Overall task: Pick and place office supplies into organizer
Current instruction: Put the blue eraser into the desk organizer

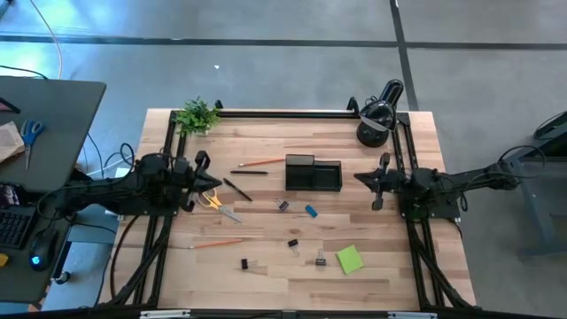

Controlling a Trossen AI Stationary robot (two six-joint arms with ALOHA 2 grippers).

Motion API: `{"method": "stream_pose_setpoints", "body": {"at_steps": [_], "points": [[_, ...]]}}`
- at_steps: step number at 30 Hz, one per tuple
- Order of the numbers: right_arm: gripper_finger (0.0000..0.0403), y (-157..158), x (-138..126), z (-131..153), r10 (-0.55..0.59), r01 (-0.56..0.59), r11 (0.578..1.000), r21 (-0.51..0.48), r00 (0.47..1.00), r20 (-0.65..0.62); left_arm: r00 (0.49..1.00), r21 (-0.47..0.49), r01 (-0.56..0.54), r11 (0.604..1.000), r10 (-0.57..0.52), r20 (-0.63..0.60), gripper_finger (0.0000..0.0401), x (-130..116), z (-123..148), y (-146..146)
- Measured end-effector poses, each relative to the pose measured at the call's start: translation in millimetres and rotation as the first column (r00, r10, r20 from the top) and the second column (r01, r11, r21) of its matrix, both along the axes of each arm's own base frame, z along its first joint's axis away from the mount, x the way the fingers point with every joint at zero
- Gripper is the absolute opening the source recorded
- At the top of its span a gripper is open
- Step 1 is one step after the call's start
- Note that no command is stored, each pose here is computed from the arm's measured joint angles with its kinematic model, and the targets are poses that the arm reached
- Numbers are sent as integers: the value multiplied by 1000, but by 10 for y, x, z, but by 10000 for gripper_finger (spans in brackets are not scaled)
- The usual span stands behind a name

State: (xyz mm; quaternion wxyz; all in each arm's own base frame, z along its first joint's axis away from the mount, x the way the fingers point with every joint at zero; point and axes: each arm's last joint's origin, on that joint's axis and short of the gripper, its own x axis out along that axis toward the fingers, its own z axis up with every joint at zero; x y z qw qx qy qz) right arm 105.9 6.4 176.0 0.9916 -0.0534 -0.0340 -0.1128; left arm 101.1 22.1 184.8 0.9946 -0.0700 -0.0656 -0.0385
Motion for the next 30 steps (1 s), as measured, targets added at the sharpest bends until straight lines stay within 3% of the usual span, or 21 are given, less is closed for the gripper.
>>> {"method": "stream_pose_setpoints", "body": {"at_steps": [6, 13, 17, 25, 30], "points": [[0, 0, -44, 222, 23, -31, 999, 29, 972, 235, 998, 19, 58, 998, -59, 11, 1, -4, 12, -18], [0, -8, -65, 277, 3, -18, 999, 48, 955, 295, 993, 36, 109, 993, -110, 41, 1, -12, 45, -34], [0, -5, -63, 275, 21, -85, 979, 184, 945, 327, 983, 29, 175, 984, -177, 58, 1, -20, 69, -54], [0, 69, 51, 138, 196, -264, 903, 340, 955, 222, 968, 56, 195, 979, -202, 152, 1, -50, 170, -68], [0, 138, 179, 137, 241, -263, 903, 340, 965, 106, 964, 53, 211, 976, -217, 157, 1, -53, 177, -73]]}}
